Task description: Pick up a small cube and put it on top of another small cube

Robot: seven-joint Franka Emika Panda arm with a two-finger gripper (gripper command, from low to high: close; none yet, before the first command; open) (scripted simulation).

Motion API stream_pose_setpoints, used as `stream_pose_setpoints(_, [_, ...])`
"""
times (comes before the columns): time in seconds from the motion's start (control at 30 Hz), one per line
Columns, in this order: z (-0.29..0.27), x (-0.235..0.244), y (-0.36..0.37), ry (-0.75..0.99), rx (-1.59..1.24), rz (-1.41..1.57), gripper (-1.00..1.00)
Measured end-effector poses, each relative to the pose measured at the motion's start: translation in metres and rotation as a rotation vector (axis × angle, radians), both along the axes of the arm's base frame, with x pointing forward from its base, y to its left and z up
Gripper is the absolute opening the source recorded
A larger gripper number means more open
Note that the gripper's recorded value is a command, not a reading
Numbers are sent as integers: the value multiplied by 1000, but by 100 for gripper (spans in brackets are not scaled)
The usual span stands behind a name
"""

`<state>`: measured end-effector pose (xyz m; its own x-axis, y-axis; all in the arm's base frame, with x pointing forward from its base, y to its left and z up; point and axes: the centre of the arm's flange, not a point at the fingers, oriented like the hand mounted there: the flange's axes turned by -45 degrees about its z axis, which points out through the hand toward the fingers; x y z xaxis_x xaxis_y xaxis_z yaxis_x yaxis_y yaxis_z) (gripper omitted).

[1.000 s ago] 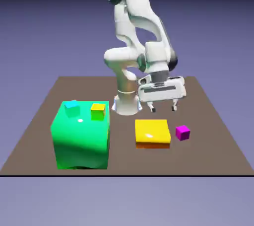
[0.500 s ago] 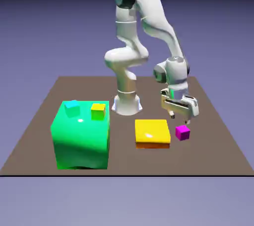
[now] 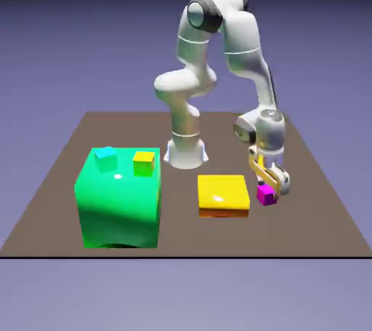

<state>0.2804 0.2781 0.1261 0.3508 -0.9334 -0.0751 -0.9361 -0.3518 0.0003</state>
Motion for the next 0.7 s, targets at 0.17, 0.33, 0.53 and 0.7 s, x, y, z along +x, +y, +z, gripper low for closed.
stream_pose_setpoints(0.17, [30,2,0,-1,0,-1,-100])
stream_pose_setpoints(0.33, [70,1,-3,-1,1,0,-100])
stream_pose_setpoints(0.53, [99,60,-35,-6,-2,89,-100])
stream_pose_setpoints(0.7, [132,109,-75,-10,-5,189,-100])
